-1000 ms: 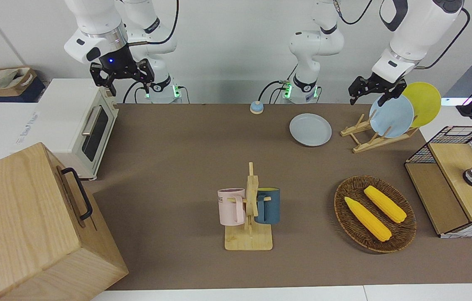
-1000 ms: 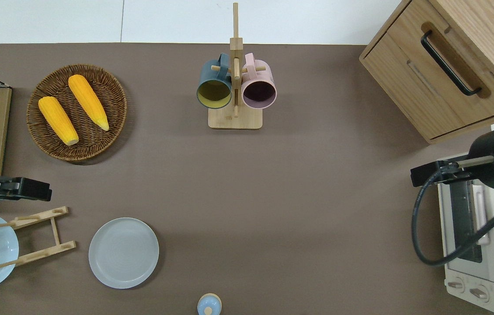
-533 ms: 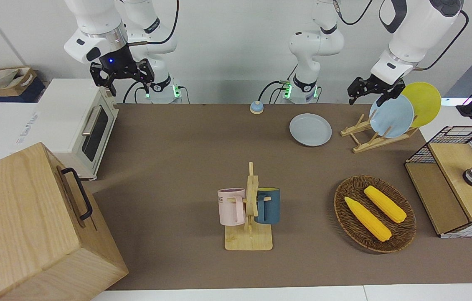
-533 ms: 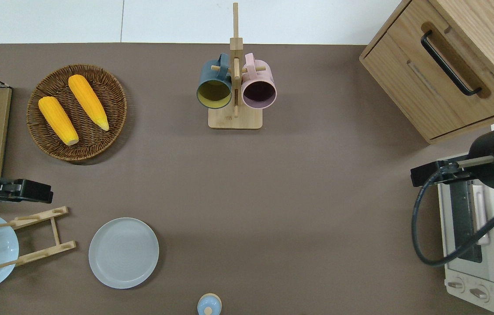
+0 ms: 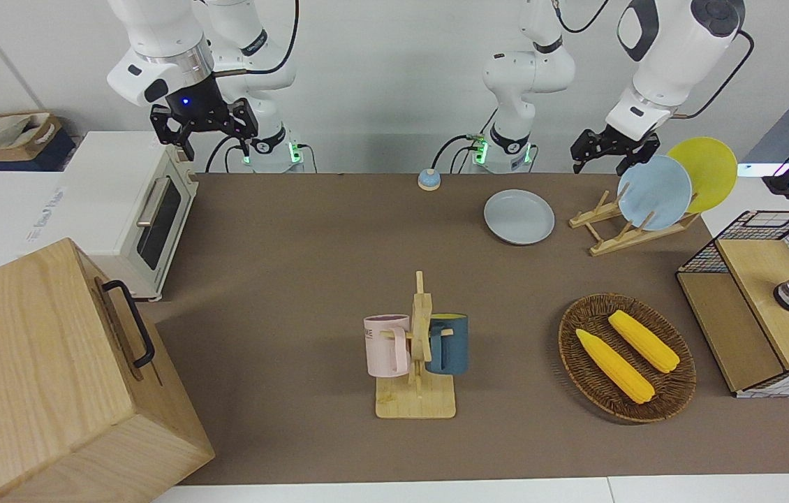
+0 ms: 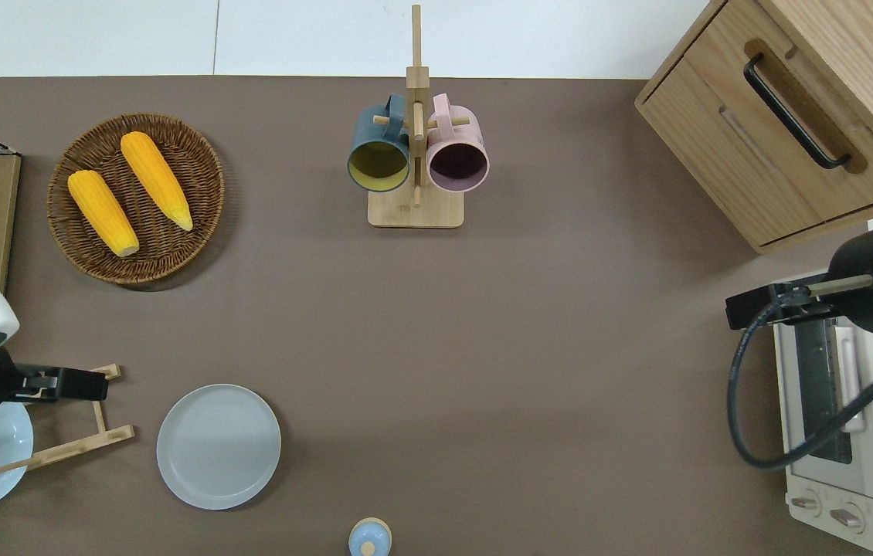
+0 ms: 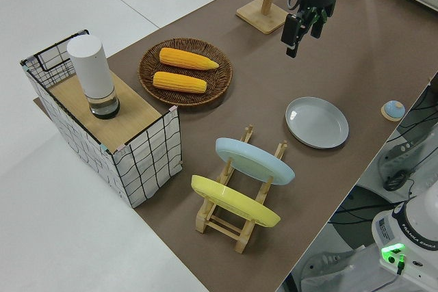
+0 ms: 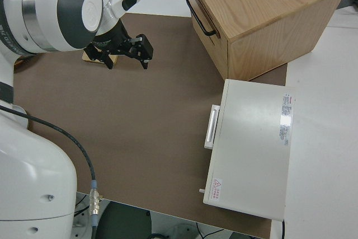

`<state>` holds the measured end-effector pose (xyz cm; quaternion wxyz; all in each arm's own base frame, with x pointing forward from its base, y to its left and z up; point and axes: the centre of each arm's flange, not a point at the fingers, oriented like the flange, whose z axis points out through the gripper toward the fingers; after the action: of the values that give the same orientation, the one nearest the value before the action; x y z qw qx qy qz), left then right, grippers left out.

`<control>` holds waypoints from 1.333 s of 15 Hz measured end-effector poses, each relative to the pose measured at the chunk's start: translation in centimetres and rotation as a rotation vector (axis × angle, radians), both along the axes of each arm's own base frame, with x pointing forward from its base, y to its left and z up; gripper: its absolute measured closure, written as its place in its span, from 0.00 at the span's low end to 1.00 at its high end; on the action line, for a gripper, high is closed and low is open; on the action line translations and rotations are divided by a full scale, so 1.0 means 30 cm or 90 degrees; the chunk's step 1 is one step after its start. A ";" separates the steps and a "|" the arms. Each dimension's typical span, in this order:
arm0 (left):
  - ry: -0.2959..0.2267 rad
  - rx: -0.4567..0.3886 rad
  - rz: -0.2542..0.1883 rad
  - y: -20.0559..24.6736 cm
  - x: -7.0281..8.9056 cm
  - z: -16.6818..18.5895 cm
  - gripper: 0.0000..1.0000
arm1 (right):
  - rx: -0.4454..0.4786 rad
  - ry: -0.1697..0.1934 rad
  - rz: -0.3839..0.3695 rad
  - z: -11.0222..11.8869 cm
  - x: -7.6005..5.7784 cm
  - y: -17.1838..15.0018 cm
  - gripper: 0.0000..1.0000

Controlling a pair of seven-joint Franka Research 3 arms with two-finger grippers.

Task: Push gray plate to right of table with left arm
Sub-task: 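Move the left gripper down beside the gray plate's edge nearest the basket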

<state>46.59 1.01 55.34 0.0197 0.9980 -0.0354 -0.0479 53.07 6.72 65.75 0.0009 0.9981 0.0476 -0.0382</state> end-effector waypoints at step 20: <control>-0.048 -0.005 0.009 -0.001 -0.272 -0.533 0.00 | 0.000 0.000 0.000 0.000 0.000 0.000 0.01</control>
<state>38.44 0.99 39.33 0.0223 0.9993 -0.0289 -0.0096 53.07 6.72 65.75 0.0009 0.9981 0.0476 -0.0382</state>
